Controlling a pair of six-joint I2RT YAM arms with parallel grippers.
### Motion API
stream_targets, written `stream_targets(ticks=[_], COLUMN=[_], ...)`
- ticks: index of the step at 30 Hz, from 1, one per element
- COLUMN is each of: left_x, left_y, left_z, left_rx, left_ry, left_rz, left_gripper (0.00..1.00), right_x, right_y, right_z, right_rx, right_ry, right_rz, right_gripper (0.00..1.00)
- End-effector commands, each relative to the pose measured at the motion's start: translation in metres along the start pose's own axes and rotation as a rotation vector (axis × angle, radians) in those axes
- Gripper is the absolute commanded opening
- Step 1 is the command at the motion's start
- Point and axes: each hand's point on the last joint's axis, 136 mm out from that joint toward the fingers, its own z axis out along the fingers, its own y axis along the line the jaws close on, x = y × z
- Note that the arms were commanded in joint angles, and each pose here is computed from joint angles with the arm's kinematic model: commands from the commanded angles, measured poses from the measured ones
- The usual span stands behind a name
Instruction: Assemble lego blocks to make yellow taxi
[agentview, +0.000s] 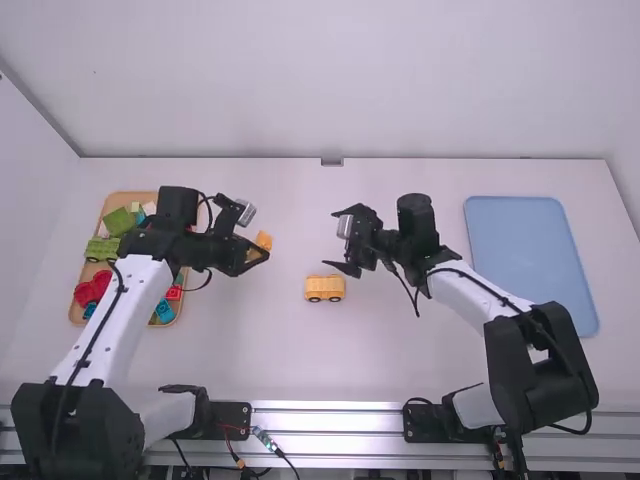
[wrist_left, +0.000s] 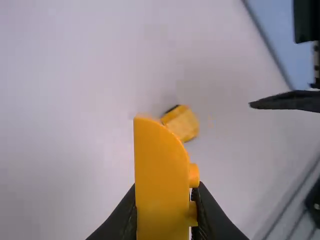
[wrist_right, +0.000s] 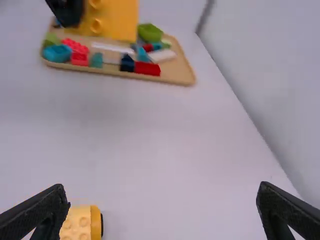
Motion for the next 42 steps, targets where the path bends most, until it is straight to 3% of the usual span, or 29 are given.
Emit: stream_targets(ticks=[1, 7, 10, 13, 18, 28, 36, 42], left_x=[-0.001, 0.0, 0.008, 0.007, 0.009, 0.013, 0.013, 0.02], left_y=[-0.024, -0.053, -0.039, -0.033, -0.057, -0.071, -0.085, -0.109], left_z=[0.001, 0.003, 0.023, 0.032, 0.033, 0.034, 0.031, 0.034], left_rx=[0.145, 0.327, 0.213, 0.136, 0.209, 0.321, 0.429, 0.562], left_ry=[-0.023, -0.027, 0.05, 0.07, 0.09, 0.104, 0.117, 0.128], left_rz=[0.008, 0.022, -0.002, 0.013, 0.132, 0.112, 0.142, 0.187], left_gripper=[0.02, 0.02, 0.02, 0.02, 0.02, 0.02, 0.02, 0.02], right_x=[-0.032, -0.046, -0.052, -0.05, -0.048, -0.057, -0.062, -0.059], right_y=[0.009, 0.015, 0.019, 0.016, 0.015, 0.043, 0.072, 0.08], right_z=[-0.003, -0.011, -0.019, -0.023, -0.025, -0.02, -0.033, -0.028], right_rx=[-0.084, -0.123, -0.154, -0.15, -0.169, -0.269, -0.341, -0.369], right_ry=[-0.143, -0.242, -0.296, -0.293, -0.279, -0.31, -0.272, -0.227], right_rz=[-0.132, -0.243, -0.263, -0.253, -0.221, -0.31, -0.451, -0.491], right_gripper=[0.99, 0.99, 0.99, 0.99, 0.99, 0.99, 0.99, 1.0])
